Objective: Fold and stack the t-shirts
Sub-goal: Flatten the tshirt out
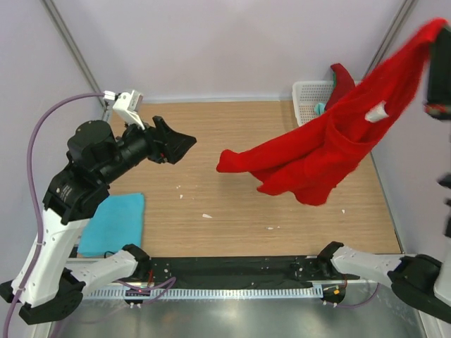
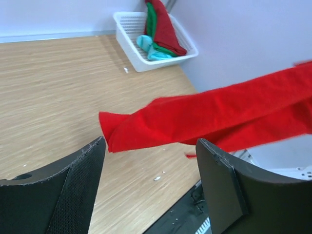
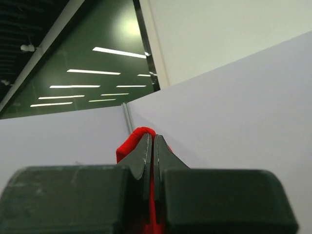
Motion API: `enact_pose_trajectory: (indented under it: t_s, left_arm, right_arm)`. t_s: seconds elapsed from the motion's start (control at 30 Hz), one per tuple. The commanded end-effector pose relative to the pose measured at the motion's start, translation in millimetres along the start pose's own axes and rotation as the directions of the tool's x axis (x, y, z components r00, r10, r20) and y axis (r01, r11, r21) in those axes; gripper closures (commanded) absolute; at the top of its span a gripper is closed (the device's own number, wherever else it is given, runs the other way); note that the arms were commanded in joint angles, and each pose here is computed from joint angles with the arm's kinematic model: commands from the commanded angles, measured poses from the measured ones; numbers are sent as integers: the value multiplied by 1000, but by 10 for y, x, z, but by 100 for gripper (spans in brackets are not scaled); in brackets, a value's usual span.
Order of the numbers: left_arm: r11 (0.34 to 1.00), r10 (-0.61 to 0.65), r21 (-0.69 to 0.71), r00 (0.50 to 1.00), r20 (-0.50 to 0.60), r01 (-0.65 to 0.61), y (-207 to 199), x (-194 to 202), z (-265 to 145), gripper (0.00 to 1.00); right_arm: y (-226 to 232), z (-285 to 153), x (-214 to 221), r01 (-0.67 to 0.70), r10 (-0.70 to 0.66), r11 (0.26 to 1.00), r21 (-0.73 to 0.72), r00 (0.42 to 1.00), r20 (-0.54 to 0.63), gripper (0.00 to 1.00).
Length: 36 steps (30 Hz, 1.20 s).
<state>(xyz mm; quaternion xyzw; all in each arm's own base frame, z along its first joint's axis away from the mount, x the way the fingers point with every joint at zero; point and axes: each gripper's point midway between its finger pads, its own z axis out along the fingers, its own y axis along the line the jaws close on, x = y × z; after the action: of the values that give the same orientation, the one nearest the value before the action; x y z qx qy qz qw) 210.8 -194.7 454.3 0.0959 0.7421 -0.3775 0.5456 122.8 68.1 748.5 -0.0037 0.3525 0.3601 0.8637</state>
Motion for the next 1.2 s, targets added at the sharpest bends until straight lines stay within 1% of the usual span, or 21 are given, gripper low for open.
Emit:
enact_pose_trajectory:
  t_s: [0.0,0.03,0.13,0.17,0.2,0.23,0.27,0.33,0.4,0.43,0.47,0.5,0.57,0.6,0.63,0.77,0.8,0.87,0.9,1.03,1.17]
  left_arm:
    - [992,36,-124,999,26,-33,234,-7,-125,23]
    - [984,41,-174,998,39,-34,321,-30,-164,23]
    - [965,40,-262,998,40,-28,477,7,-326,21]
    - [958,37,-285,999,33,-26,523,38,-366,20]
    - [951,30,-309,999,24,-21,574,95,-437,20]
    - [946,29,-324,999,20,-21,613,132,-462,16]
    - [938,28,-346,999,16,-21,670,174,-476,15]
    - [924,14,-382,999,-30,-24,778,345,-476,11]
    - [919,-3,-393,997,-81,-29,837,505,-441,11]
    - [919,-21,-394,995,-100,-20,851,573,-389,10]
    - [918,-33,-396,991,-128,-21,884,678,-339,10]
    - [927,-45,-376,989,-144,-13,863,735,-271,10]
    - [925,-82,-381,976,-201,-1,915,926,-104,9]
    - [936,-98,-352,966,-239,8,878,1019,-6,9]
    - [938,-112,-346,956,-272,12,882,1105,79,9]
    - [925,-225,-378,862,-455,42,1004,1627,572,9]
    - [919,-241,-391,846,-476,41,1043,1708,639,9]
    - [920,-253,-390,824,-508,41,1116,1878,836,9]
    - [907,-273,-421,796,-541,25,1226,2044,950,11]
    - [892,-283,-452,784,-553,4,1424,2241,1300,18]
    - [865,-320,-501,746,-585,-21,1658,2488,1492,21]
  right_arm:
    - [90,785,2153,-76,48,994,-80,950,-308,99]
    - [25,971,2825,-82,51,995,-64,924,-380,99]
    - [170,1264,3496,-205,144,974,-98,890,-432,94]
    - [90,1235,4277,-235,168,970,-63,834,-525,89]
    - [123,1304,4424,-281,218,959,-41,822,-526,68]
    - [116,1281,4677,-324,260,946,-16,788,-558,63]
    - [31,1102,5274,-346,286,938,36,710,-643,60]
    - [43,924,5533,-379,325,921,85,631,-705,46]
    - [37,763,5482,-358,300,930,86,600,-741,39]
    - [-94,442,5744,-321,295,938,133,533,-793,36]
    - [-190,338,5732,-297,291,943,149,520,-803,34]
    - [-186,337,5393,-291,285,946,141,544,-789,32]
    - [-553,-187,5592,-184,284,957,224,445,-849,27]
    - [-628,-251,5354,-159,285,958,238,448,-848,24]
    - [-796,-597,5477,-103,296,955,278,376,-878,23]
    - [-1293,-1602,5289,93,342,923,373,244,-907,20]
    - [-1458,-2051,5354,159,368,904,397,182,-912,20]
    - [-1577,-2237,5093,208,373,883,421,231,-898,21]
    - [-1707,-2531,5092,254,402,859,445,206,-892,24]
    - [-1924,-2927,4935,341,449,797,498,216,-867,38]
    - [-2027,-3208,4932,401,472,764,506,186,-861,38]
